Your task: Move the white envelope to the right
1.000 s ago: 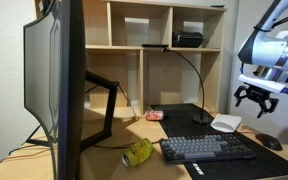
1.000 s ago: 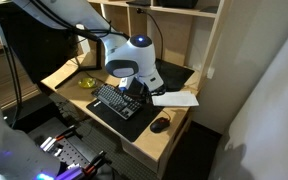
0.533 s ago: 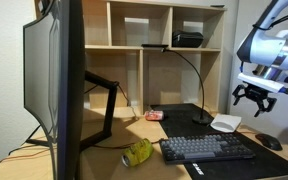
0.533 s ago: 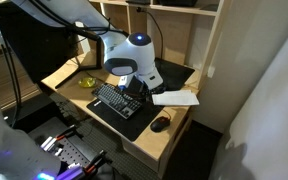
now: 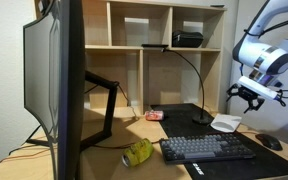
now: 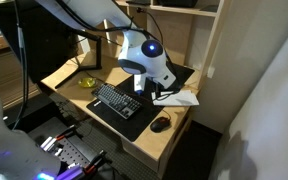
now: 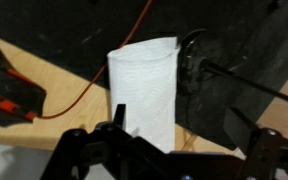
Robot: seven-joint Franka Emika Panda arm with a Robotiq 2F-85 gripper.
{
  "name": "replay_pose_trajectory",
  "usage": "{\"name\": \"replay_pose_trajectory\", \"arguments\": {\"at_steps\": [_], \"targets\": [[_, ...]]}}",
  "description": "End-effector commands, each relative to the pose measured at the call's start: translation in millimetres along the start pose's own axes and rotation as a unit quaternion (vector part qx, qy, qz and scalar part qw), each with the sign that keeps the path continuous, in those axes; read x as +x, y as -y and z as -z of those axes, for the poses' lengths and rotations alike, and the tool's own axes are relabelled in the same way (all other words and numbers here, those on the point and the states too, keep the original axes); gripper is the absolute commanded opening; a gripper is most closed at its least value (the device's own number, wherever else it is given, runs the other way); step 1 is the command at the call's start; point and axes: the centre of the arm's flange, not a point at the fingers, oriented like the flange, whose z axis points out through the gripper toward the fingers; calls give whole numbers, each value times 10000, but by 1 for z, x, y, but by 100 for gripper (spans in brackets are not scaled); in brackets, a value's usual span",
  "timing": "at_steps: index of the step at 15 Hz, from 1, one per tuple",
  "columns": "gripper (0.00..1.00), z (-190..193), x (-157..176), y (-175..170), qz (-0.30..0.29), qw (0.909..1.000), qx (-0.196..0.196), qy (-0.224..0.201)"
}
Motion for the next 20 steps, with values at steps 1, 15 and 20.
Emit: {"name": "replay_pose_trajectory", "arguments": {"at_steps": [1, 15, 20], "targets": [[100, -59, 47, -53, 478, 9950, -745, -462], [100, -106, 48, -92, -1054, 9921, 338, 592], [100, -102, 58, -83, -1373, 9838, 872, 756]]}}
